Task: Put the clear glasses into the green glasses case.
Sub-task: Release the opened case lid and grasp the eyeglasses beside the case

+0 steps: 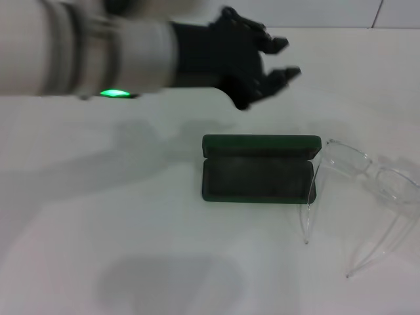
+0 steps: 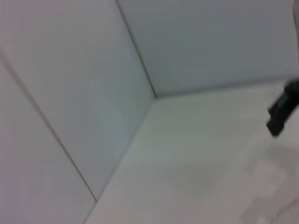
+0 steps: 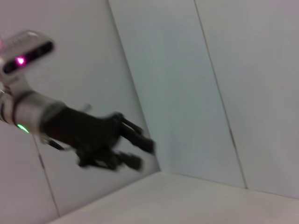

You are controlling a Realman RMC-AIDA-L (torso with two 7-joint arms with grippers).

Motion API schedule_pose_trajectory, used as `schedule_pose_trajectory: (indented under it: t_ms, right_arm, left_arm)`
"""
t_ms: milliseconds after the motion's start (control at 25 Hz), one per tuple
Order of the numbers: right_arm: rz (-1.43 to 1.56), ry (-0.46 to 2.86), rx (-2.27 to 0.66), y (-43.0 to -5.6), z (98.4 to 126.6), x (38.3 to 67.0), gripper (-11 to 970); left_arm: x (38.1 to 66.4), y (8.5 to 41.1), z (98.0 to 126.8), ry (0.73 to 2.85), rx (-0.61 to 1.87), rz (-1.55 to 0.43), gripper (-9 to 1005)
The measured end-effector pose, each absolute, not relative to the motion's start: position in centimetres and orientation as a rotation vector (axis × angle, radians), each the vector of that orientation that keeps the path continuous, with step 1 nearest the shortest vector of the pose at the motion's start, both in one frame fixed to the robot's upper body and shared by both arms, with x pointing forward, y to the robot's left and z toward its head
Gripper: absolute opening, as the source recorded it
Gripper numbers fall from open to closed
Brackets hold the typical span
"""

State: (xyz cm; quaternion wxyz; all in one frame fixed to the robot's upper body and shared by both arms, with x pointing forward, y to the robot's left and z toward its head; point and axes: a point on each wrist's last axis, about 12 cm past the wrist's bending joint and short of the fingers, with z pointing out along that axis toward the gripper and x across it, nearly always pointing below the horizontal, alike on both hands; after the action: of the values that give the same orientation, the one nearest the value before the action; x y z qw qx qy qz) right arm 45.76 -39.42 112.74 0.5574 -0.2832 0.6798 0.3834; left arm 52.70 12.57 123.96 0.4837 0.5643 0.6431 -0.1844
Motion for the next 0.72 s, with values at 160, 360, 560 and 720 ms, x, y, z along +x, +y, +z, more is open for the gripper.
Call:
schedule_pose_trajectory:
  t_ms: [160, 360, 560, 720]
  right_arm:
    - [0.879, 1.649, -0.698, -39.5, 113.8, 46.7, 688]
    - [0.881, 1.824, -0.838, -37.8, 115.9, 49.3, 685]
    - [0.825, 2.0, -1.029, -34.0, 121.2, 52.5, 681]
    - [0.737, 2.132, -1.171, -30.7, 124.7, 54.9, 679]
  left_arm:
    - [52.1, 18.2, 125.5, 1.509, 1.217, -0.668, 322]
    - [50.7, 25.5, 125.0, 1.378, 1.087, -0.911, 273]
    - [50.0, 29.5, 121.8, 1.36, 1.017, -1.06, 226]
    - [49.3, 31.4, 119.2, 1.31, 0.937, -1.085, 200]
